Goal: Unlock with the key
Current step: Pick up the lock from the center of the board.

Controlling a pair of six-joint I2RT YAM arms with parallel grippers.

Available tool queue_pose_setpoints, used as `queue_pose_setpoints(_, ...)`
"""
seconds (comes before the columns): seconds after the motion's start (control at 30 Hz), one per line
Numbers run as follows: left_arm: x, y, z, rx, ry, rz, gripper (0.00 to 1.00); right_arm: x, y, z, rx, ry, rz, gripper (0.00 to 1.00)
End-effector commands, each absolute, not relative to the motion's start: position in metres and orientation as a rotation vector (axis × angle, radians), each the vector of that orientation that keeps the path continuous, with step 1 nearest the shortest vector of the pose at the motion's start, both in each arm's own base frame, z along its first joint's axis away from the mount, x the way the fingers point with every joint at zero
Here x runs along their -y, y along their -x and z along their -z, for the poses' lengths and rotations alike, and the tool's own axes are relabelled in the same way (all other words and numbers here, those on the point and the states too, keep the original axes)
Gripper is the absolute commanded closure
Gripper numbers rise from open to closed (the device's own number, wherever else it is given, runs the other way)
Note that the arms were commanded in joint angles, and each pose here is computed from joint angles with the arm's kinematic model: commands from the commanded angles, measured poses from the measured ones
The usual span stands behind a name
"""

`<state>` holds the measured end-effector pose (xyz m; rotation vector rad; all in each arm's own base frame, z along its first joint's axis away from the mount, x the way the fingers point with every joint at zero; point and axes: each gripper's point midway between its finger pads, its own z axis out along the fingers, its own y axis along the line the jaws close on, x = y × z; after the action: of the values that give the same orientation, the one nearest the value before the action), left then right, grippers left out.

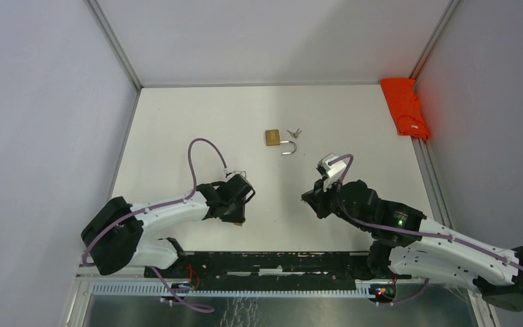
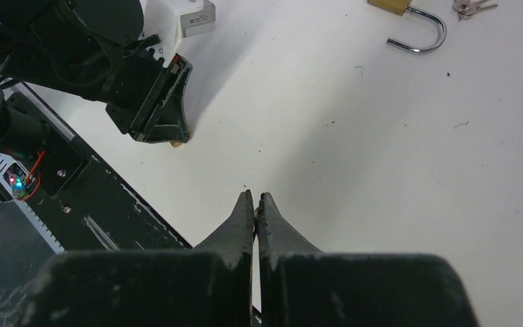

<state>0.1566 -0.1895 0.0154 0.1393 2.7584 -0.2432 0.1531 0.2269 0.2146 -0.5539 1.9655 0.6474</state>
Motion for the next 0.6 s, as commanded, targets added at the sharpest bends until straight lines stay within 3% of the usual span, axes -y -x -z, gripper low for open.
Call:
queue_pose_setpoints(0.0, 0.205, -0.163, -0.020, -2.753, -0.187, 0.279, 0.89, -0.230, -0.160, -0.226, -1.920, 0.520, -0.654, 1.00)
queue_pose_setpoints(0.27, 0.263, -0.191, -0.061, -2.709, -0.414, 0.433, 0.94, -0.227, -0.162, -0.237, -1.899, 0.507, -0.643, 1.00)
queue_pose_setpoints(0.57, 0.297, -0.175, -0.055, -2.821, -0.668, 0.612, 0.94, -0.217, -0.159, -0.252, -1.869, 0.496, -0.653, 1.00)
